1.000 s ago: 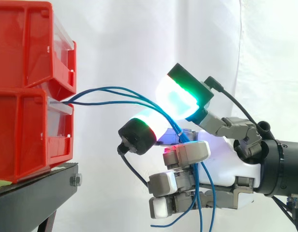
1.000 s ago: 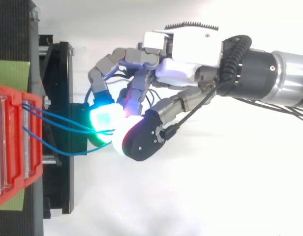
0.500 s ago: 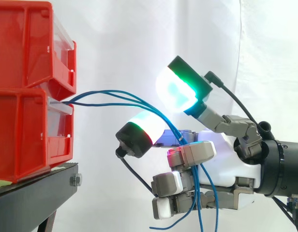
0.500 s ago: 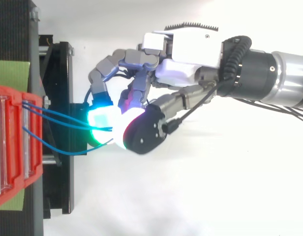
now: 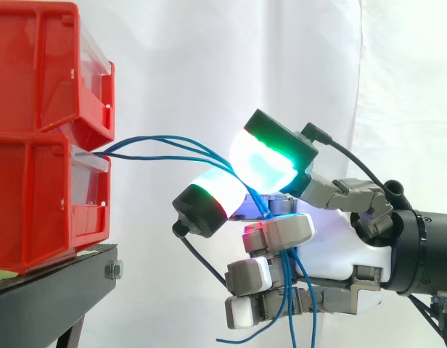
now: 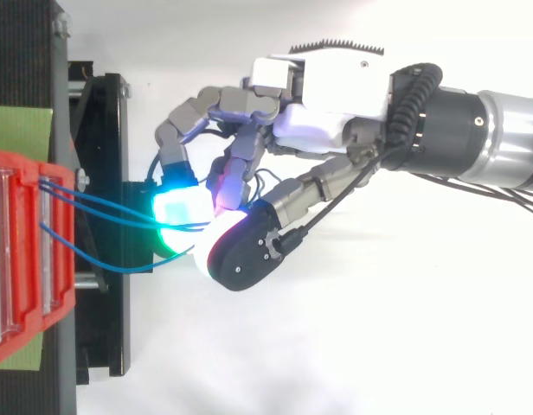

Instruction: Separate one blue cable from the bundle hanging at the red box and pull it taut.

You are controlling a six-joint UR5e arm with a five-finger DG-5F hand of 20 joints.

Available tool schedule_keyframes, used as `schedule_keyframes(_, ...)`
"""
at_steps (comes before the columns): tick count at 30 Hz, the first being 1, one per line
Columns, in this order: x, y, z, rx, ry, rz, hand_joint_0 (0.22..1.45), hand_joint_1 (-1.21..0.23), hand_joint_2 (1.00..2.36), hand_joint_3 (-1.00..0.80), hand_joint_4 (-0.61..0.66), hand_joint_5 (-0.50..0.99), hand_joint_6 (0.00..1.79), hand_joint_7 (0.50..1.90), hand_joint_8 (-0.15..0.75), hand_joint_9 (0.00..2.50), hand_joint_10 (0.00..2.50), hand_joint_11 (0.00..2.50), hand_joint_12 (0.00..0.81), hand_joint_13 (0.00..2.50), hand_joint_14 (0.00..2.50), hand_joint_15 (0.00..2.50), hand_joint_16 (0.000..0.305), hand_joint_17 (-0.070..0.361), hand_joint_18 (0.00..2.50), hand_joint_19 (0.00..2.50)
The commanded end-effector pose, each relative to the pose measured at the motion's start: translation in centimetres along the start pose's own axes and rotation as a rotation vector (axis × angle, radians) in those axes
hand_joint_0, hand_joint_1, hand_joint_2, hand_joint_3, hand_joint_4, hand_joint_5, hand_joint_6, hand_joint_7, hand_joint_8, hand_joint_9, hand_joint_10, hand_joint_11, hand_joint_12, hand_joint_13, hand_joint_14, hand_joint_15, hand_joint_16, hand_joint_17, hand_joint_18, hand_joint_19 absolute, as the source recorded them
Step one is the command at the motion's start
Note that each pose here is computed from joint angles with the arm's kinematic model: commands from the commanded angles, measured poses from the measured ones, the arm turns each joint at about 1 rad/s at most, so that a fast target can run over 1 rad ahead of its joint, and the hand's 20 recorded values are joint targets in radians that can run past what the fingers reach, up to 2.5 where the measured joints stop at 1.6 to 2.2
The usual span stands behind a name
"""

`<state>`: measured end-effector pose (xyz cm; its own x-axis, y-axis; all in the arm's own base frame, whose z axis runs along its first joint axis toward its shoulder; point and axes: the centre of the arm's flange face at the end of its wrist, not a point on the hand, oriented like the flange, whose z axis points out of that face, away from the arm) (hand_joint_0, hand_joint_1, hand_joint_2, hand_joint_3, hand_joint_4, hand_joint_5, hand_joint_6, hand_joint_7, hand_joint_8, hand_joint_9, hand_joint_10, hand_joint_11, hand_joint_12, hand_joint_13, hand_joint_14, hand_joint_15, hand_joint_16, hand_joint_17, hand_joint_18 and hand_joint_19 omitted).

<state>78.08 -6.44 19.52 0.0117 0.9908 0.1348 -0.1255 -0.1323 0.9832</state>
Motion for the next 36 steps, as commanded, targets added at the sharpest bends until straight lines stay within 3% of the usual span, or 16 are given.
schedule_keyframes(1,0.0,0.0,0.01,0.0,0.0,0.0,0.82,-0.91,1.0,-0.5,-0.06,-0.18,0.96,1.01,0.274,1.29,0.01,1.41,0.339,1.07,0.02,0.86,0.042,0.095,0.74,0.67)
schedule_keyframes(4,-0.01,-0.06,-0.04,0.002,0.0,0.0,0.77,-0.96,1.0,-0.5,-0.1,-0.17,0.94,1.08,0.229,1.29,0.01,1.41,0.332,1.05,0.03,0.85,0.041,0.093,0.73,0.63)
schedule_keyframes(9,0.0,0.0,0.01,0.0,0.0,0.0,0.58,-1.03,1.0,-0.5,-0.11,-0.14,0.92,1.03,0.205,1.29,0.01,1.35,0.333,0.99,0.02,0.83,0.041,0.092,0.68,0.66)
schedule_keyframes(14,-0.2,-0.02,-0.05,0.005,0.001,0.001,0.49,-0.92,1.0,-0.5,-0.1,-0.12,0.88,1.07,0.226,1.35,0.01,1.26,0.358,1.0,0.02,0.81,0.045,0.1,0.71,0.67)
schedule_keyframes(16,-0.32,0.07,-0.09,0.007,-0.001,0.002,0.49,-0.83,1.0,-0.5,-0.1,-0.11,0.88,1.08,0.222,1.38,0.01,1.25,0.358,1.01,0.02,0.81,0.045,0.101,0.72,0.67)
schedule_keyframes(17,-0.32,0.06,-0.1,0.009,-0.001,0.003,0.5,-0.72,1.0,-0.5,-0.1,-0.11,0.88,1.08,0.232,1.38,0.01,1.24,0.36,1.02,0.02,0.81,0.044,0.099,0.71,0.67)
schedule_keyframes(20,-0.46,-0.08,-0.17,0.015,-0.003,0.008,0.57,-0.7,1.0,-0.5,-0.11,-0.12,0.87,1.12,0.214,1.38,0.02,1.25,0.34,1.01,0.02,0.81,0.041,0.092,0.69,0.69)
schedule_keyframes(23,-0.43,0.0,-0.13,0.021,-0.003,0.012,0.64,-0.78,1.0,-0.5,-0.09,-0.12,0.87,1.16,0.224,1.37,0.02,1.26,0.341,1.01,0.02,0.82,0.04,0.09,0.7,0.69)
schedule_keyframes(25,-0.43,0.09,-0.15,0.023,-0.003,0.015,0.67,-0.86,1.01,-0.36,-0.07,-0.13,0.9,1.16,0.236,1.35,0.02,1.29,0.344,1.02,0.02,0.82,0.041,0.091,0.7,0.69)
schedule_keyframes(26,-0.56,-0.02,-0.18,0.025,-0.005,0.016,0.7,-0.89,1.02,-0.27,-0.07,-0.14,0.91,1.25,0.248,1.34,0.01,1.32,0.346,1.01,0.02,0.81,0.041,0.091,0.71,0.69)
schedule_keyframes(29,-0.56,-0.02,-0.18,0.025,-0.005,0.016,0.76,-0.92,1.02,-0.18,-0.09,-0.15,0.94,1.28,0.258,1.32,0.01,1.32,0.343,1.01,0.02,0.82,0.041,0.091,0.69,0.69)
schedule_keyframes(31,-0.55,0.04,-0.14,0.024,-0.005,0.016,0.79,-0.93,1.02,-0.18,-0.08,-0.16,0.95,1.32,0.253,1.31,0.01,1.33,0.342,1.0,0.02,0.82,0.04,0.091,0.68,0.71)
schedule_keyframes(33,-0.43,0.14,-0.12,0.022,-0.004,0.016,0.83,-0.92,1.02,-0.18,-0.12,-0.17,0.97,1.27,0.236,1.26,0.01,1.31,0.338,0.99,0.02,0.84,0.04,0.091,0.65,0.74)
schedule_keyframes(36,-0.44,0.08,-0.17,0.024,-0.005,0.016,0.86,-0.92,1.01,-0.35,-0.15,-0.18,0.96,1.16,0.215,1.23,0.01,1.31,0.33,0.96,0.02,0.84,0.04,0.09,0.63,0.74)
